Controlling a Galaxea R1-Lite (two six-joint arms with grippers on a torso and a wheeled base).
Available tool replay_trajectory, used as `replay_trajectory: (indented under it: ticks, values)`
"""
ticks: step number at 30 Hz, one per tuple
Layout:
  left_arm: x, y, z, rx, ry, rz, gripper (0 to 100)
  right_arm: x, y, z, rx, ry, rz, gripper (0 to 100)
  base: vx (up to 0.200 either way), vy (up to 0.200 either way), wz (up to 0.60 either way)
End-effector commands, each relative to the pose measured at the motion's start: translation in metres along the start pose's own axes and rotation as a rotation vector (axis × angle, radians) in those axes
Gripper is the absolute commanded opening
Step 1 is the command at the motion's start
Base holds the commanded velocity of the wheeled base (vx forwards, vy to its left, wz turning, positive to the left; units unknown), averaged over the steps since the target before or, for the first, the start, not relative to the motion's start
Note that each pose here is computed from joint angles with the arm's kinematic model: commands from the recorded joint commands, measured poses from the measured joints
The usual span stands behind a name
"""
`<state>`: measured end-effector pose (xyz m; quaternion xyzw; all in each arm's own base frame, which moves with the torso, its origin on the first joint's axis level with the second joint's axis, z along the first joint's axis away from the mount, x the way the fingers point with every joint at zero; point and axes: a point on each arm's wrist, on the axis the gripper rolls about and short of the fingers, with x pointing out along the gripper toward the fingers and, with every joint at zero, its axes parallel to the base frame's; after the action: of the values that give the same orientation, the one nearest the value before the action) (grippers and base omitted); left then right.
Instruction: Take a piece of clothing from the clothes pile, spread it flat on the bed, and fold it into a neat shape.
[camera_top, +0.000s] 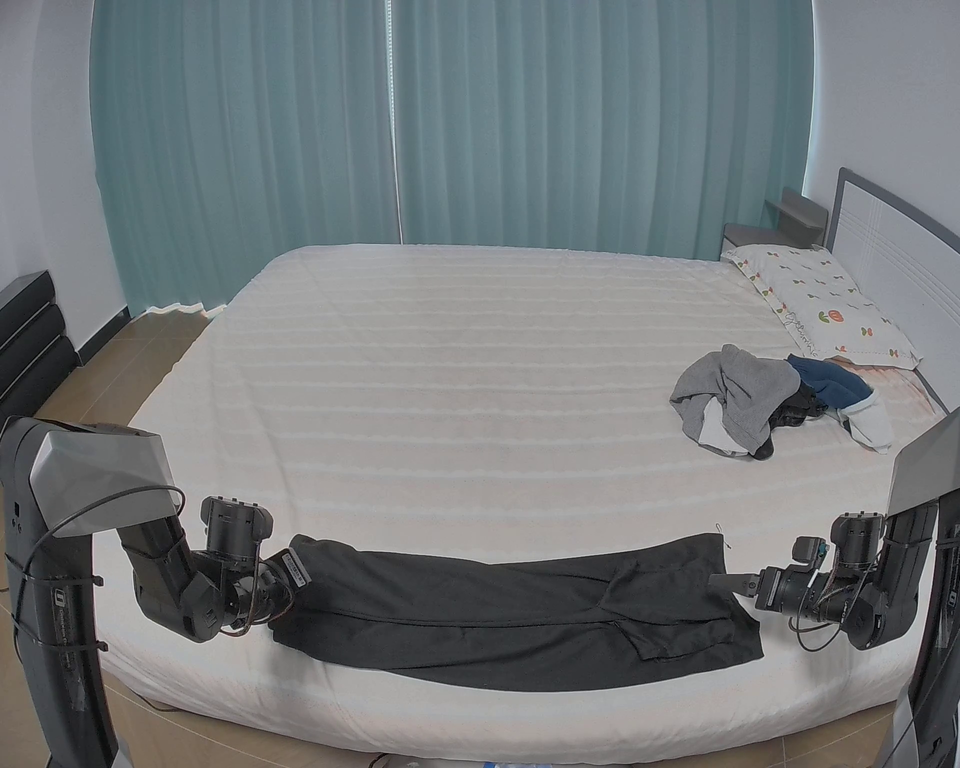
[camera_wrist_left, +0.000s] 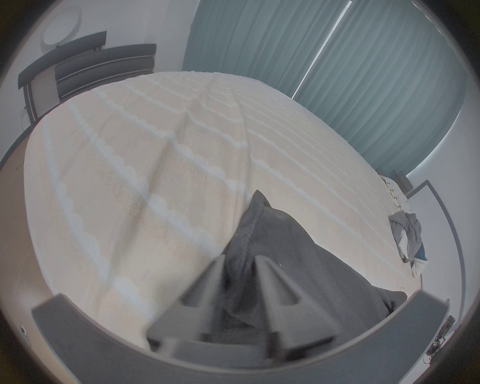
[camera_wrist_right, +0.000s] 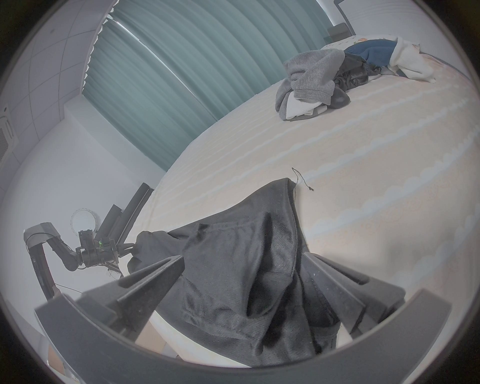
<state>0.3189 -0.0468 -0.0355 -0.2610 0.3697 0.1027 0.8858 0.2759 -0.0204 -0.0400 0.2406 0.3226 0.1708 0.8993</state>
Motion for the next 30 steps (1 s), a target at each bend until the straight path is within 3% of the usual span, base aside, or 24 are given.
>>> replay_trajectory:
  ticks: [1, 12, 13, 15, 16, 21, 22, 25, 26, 30]
  values:
    - [0.000, -0.001, 0.003, 0.000, -0.035, 0.021, 0, 0.000, 0.000, 0.003, -0.005, -0.012, -0.001, 100, 0.000, 0.000, 0.00]
    - [-0.013, -0.008, 0.014, -0.006, -0.092, 0.004, 0, -0.007, 0.011, 0.018, -0.004, -0.082, -0.022, 100, 0.000, 0.000, 0.00]
    - [-0.019, -0.012, 0.019, -0.012, -0.109, -0.011, 0, -0.011, 0.023, 0.027, 0.038, -0.114, -0.007, 100, 0.000, 0.000, 0.00]
    - [-0.020, -0.012, 0.019, -0.012, -0.110, -0.012, 0, -0.011, 0.023, 0.028, 0.042, -0.116, -0.006, 100, 0.000, 0.000, 0.00]
    - [-0.021, -0.013, 0.022, -0.026, -0.119, -0.024, 0, -0.009, 0.040, 0.031, 0.105, -0.114, 0.021, 100, 0.000, 0.000, 0.00]
    - [-0.020, -0.017, 0.026, -0.091, -0.130, -0.042, 0, 0.004, 0.053, 0.029, 0.134, -0.096, -0.024, 100, 0.000, 0.000, 0.00]
    - [-0.019, -0.019, 0.028, -0.117, -0.135, -0.053, 0, 0.012, 0.061, 0.030, 0.158, -0.102, -0.062, 100, 0.000, 0.000, 0.00]
    - [-0.019, -0.019, 0.028, -0.125, -0.137, -0.056, 0, 0.014, 0.074, 0.027, 0.209, -0.095, -0.070, 100, 0.000, 0.000, 0.00]
    - [-0.019, -0.020, 0.028, -0.127, -0.139, -0.059, 0, 0.012, 0.085, 0.022, 0.269, -0.074, -0.074, 100, 0.000, 0.000, 0.00]
    - [-0.019, -0.020, 0.029, -0.131, -0.140, -0.061, 0, 0.004, 0.102, 0.014, 0.349, -0.020, -0.115, 100, 0.000, 0.000, 0.00]
